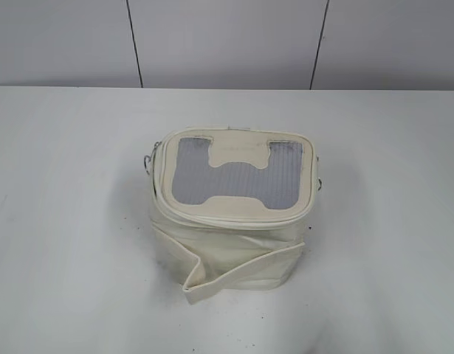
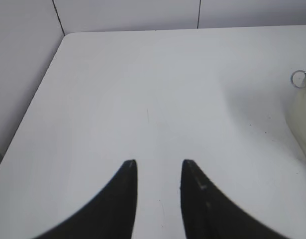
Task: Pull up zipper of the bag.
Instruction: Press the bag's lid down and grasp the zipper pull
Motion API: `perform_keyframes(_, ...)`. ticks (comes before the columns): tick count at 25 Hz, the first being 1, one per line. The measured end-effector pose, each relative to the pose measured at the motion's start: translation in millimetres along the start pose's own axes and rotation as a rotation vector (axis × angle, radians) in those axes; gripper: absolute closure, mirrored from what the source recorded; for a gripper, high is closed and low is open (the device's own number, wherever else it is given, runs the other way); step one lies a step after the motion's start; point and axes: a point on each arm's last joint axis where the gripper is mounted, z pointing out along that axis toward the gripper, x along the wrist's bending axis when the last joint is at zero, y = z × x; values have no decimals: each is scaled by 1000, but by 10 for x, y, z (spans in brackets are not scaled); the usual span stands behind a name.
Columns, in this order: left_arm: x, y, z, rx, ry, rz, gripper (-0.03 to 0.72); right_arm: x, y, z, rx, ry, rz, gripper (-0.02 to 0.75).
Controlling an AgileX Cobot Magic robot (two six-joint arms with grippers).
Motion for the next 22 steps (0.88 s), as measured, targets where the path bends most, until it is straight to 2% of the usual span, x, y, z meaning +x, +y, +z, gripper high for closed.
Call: perform_keyframes(22, 0, 0, 0, 0, 0, 0, 449, 0, 0, 0, 0, 0, 1, 171)
